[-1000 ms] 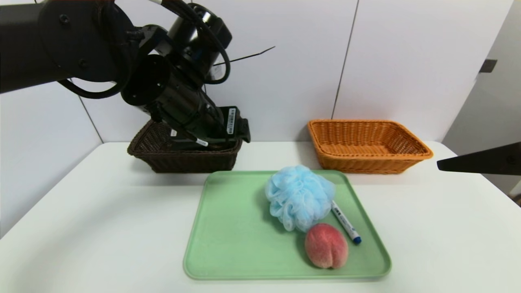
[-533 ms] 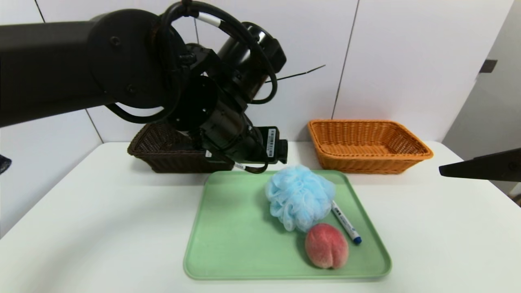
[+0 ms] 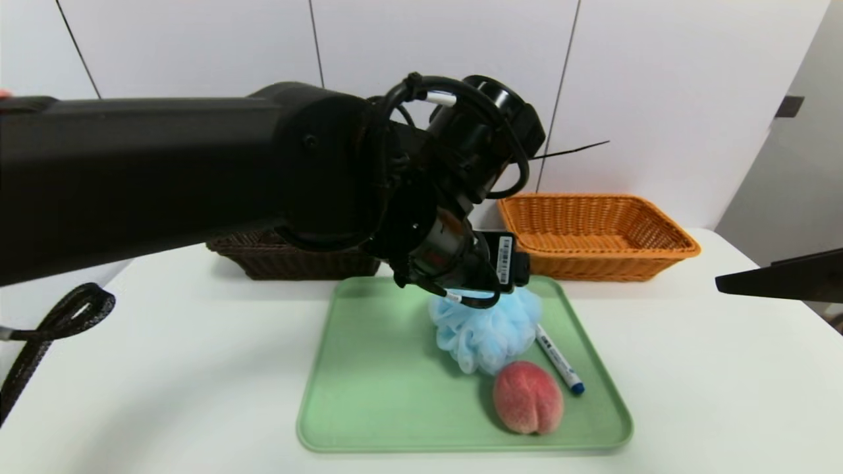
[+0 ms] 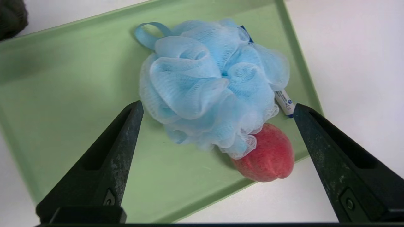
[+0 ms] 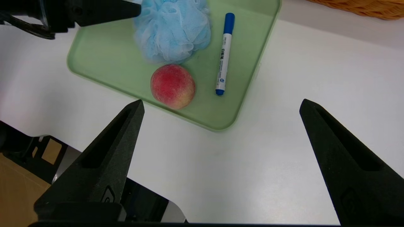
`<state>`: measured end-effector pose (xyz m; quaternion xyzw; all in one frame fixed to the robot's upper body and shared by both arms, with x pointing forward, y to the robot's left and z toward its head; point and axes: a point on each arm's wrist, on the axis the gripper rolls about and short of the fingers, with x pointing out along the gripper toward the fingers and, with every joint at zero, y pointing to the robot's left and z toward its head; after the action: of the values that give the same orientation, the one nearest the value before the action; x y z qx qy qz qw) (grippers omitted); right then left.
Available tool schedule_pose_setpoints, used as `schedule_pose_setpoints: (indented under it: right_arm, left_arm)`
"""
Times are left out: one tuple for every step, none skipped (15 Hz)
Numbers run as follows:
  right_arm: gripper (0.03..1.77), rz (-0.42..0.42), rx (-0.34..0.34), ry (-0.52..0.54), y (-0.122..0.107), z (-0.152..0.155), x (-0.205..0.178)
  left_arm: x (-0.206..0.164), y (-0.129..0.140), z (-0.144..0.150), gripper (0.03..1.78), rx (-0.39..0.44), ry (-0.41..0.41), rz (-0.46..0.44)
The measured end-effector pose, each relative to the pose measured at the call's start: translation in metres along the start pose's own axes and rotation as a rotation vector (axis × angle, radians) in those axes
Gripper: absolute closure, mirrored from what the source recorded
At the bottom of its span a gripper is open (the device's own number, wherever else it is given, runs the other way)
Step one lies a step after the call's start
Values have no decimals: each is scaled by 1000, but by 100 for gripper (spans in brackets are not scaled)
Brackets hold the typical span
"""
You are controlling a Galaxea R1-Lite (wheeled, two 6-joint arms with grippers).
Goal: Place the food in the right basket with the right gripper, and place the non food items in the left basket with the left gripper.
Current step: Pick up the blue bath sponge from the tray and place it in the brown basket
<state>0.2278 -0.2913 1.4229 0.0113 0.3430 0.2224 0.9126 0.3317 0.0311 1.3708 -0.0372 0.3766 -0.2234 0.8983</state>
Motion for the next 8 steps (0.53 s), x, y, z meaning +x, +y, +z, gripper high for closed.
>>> schedule_pose_setpoints:
  right_arm:
    - [10, -1, 1, 0, 0, 0, 0]
    - [10, -2, 2, -1, 0, 0, -1]
    - [10, -4, 3, 2, -1, -1, 0]
    - [10, -6, 5, 3, -1, -2, 0]
    - [10, -8, 8, 4, -2, -3, 0]
    - [10, -11, 10, 5, -2, -3, 0]
    - [10, -14, 14, 7, -3, -5, 0]
    - [10, -16, 17, 7, -4, -5, -1]
  left_arm:
    - [5, -2, -2, 12, 5, 3, -3]
    - [11, -4, -4, 12, 9, 13, -1]
    - [17, -6, -7, 12, 14, 25, 1]
    - [22, -7, -9, 12, 17, 34, 3]
    - [29, -8, -11, 12, 18, 41, 8]
    - [37, -9, -14, 12, 19, 46, 14]
    - [46, -9, -16, 12, 20, 54, 24]
    - [54, -10, -18, 12, 22, 60, 29]
